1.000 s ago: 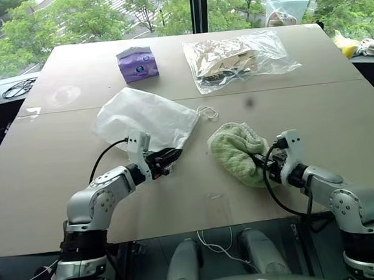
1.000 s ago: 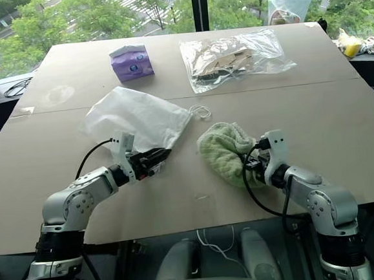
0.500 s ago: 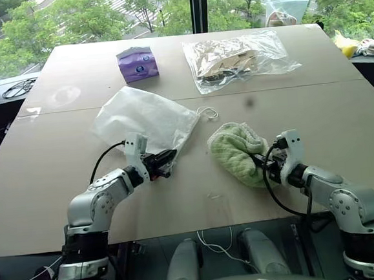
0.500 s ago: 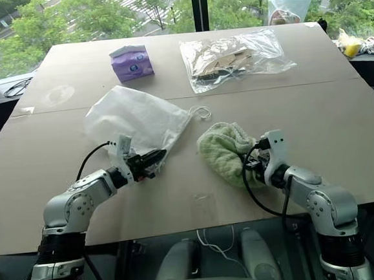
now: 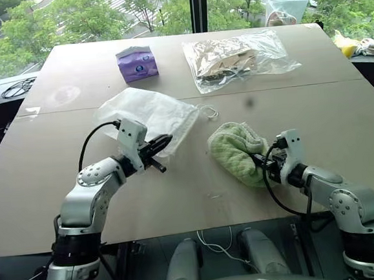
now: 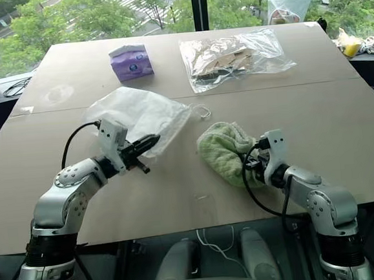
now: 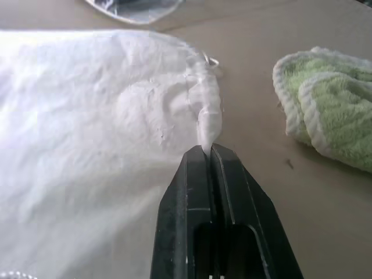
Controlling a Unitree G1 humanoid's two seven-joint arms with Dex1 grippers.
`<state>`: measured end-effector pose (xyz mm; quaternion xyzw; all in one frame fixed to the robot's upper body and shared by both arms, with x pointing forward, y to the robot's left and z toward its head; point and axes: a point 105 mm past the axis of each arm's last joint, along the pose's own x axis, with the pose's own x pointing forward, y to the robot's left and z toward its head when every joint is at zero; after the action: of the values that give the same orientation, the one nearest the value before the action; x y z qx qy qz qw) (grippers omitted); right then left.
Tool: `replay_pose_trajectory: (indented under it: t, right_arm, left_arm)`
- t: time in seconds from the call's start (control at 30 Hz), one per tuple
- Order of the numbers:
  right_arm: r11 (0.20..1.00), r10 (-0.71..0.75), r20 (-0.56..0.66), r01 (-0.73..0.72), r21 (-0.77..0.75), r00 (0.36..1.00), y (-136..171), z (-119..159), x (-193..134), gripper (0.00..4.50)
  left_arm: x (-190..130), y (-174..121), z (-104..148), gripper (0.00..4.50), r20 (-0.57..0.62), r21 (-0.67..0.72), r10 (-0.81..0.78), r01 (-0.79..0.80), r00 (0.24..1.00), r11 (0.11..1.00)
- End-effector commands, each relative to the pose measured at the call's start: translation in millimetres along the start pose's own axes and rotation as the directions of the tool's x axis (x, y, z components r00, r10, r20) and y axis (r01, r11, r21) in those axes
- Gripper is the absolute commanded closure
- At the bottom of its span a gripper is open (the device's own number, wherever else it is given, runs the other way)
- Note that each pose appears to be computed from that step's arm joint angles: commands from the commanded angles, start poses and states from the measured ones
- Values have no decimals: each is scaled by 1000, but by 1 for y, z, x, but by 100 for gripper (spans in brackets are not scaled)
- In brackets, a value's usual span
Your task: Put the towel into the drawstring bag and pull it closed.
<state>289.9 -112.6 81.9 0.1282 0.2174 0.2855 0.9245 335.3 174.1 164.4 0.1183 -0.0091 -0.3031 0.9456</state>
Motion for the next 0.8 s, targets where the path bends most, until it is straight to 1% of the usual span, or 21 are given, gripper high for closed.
replay_pose_trajectory:
  t: [0.03, 0.07, 0.13, 0.17, 0.2, 0.23, 0.3, 0.33, 0.37, 0.47, 0.6, 0.73, 0.8]
  right_arm:
    - [1000, 17, -42, -17, 8, 999, 2, -9, 3, 450]
    - [1000, 21, -44, -21, 6, 999, 2, -8, 4, 450]
    - [1000, 30, -47, -30, 0, 998, 3, -7, 6, 450]
    - [999, 33, -46, -33, -2, 998, 3, -6, 7, 450]
    - [999, 34, -46, -35, -3, 998, 3, -5, 7, 450]
    - [999, 39, -42, -39, -2, 998, 4, -4, 8, 450]
    - [999, 45, -38, -45, 1, 998, 5, -3, 10, 450]
    - [999, 47, -39, -47, 2, 998, 6, -4, 11, 450]
    - [999, 49, -40, -49, 2, 998, 6, -4, 12, 450]
    - [998, 56, -45, -55, 12, 997, 8, -6, 12, 450]
    - [997, 77, -65, -77, 5, 995, 14, -11, 12, 450]
    - [995, 95, -67, -94, 29, 993, 19, -14, 10, 450]
    - [976, 198, -13, -196, 93, 980, 34, -5, 3, 450]
  left_arm:
    - [-2, 13, 68, 444, 196, 331, 49, -113, 979, 937]
    - [-1, 16, 79, 444, 228, 374, 62, -146, 972, 916]
    - [-3, 27, 108, 444, 319, 455, 113, -256, 941, 853]
    - [-5, 30, 118, 444, 350, 492, 126, -296, 928, 819]
    - [-6, 31, 123, 444, 364, 527, 131, -320, 922, 788]
    - [-5, 32, 122, 444, 357, 539, 139, -325, 924, 777]
    - [3, 36, 88, 444, 235, 515, 166, -267, 958, 814]
    - [5, 33, 77, 444, 212, 493, 166, -252, 963, 832]
    - [6, 31, 72, 444, 207, 478, 165, -247, 964, 843]
    - [10, 28, 77, 444, 244, 425, 167, -260, 955, 867]
    - [16, 33, 79, 444, 264, 278, 212, -285, 941, 917]
    - [17, 37, 80, 444, 267, 188, 238, -293, 934, 938]
    - [18, 37, 79, 444, 267, 135, 234, -277, 935, 951]
